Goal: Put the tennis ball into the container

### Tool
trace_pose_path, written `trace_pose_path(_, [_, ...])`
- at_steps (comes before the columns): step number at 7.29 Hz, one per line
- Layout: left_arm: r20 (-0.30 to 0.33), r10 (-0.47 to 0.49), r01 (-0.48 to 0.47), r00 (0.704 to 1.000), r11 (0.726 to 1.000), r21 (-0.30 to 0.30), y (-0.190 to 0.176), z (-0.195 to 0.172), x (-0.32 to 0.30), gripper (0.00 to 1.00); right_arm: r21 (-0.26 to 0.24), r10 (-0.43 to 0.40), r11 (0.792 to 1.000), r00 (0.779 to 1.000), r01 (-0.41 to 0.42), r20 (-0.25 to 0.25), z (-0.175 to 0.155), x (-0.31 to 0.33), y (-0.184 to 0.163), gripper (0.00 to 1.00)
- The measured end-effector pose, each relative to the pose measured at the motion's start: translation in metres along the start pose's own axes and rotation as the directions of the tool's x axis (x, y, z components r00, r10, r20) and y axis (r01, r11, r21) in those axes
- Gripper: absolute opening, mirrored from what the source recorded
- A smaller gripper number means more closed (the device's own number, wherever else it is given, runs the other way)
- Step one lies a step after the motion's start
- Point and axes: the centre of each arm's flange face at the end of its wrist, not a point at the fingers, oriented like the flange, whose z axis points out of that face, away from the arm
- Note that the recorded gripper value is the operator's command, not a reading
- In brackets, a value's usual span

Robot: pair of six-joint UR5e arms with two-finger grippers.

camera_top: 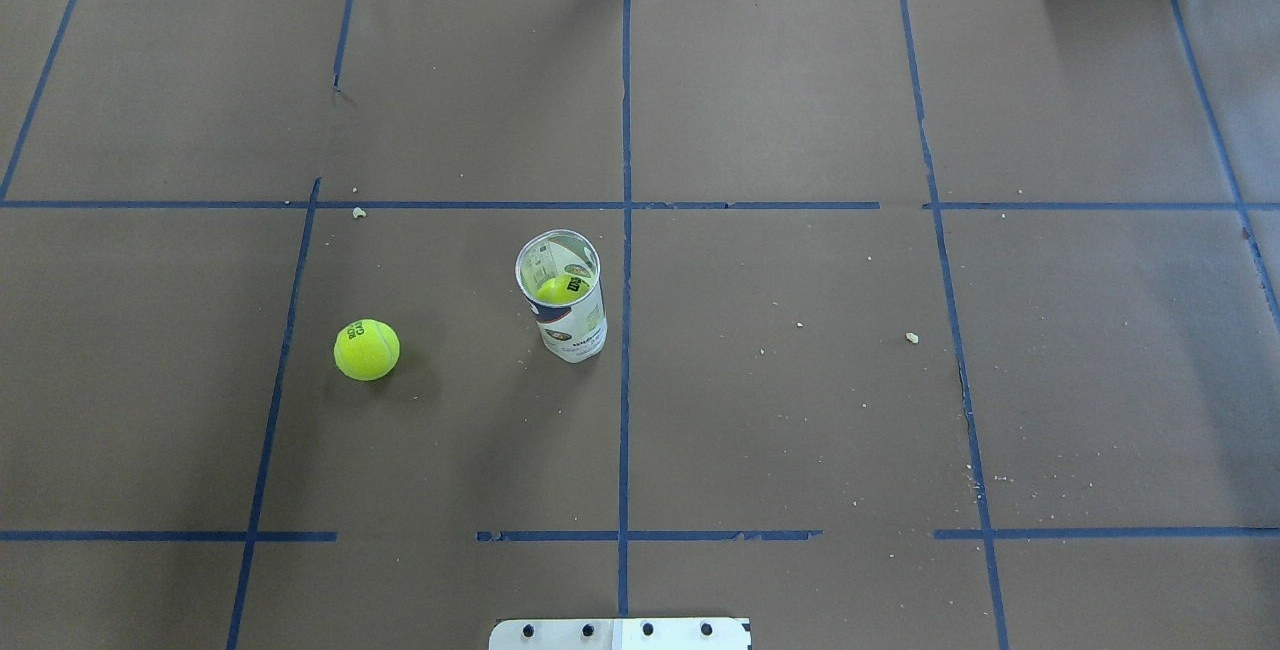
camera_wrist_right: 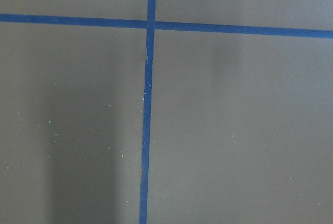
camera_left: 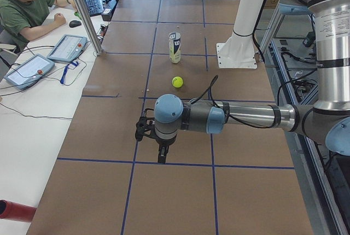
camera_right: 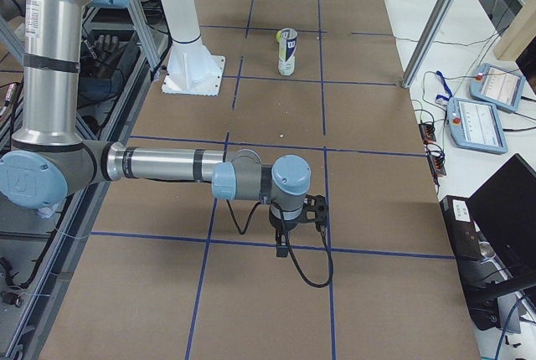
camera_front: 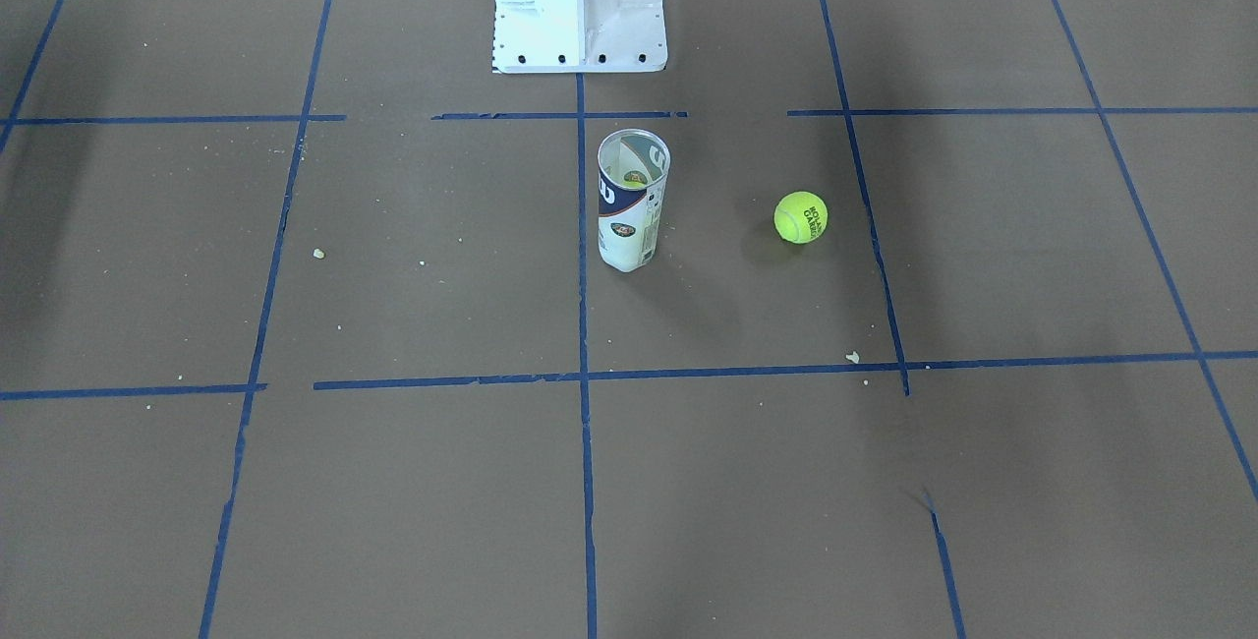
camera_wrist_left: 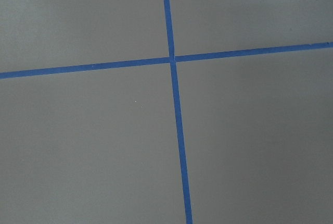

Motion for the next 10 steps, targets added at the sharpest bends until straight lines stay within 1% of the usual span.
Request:
trace_pose_path(4, [-0.005, 0.0, 0.0, 1.0, 1.0, -0.001, -0.001, 0.001, 0.001, 1.0, 0.0, 0.0, 1.0, 1.0, 0.0, 0.0, 0.0, 0.0, 0.0, 1.0])
trace_pose_path(6, [-0.003, 0.008, -0.008, 1.0, 1.0, 0.009, -0.009, -0.003, 0.004, 1.0, 0.0, 0.0, 1.0, 1.0, 0.0, 0.0, 0.0, 0.0, 0.0, 1.0])
trace_pose_path(10, [0.002, 0.06, -0.06, 0.998, 0.996, 0.064, -0.062, -0.018, 0.019, 1.0, -0.001, 0.0, 1.0, 1.0, 0.0, 0.0, 0.0, 0.0, 0.0, 1.0])
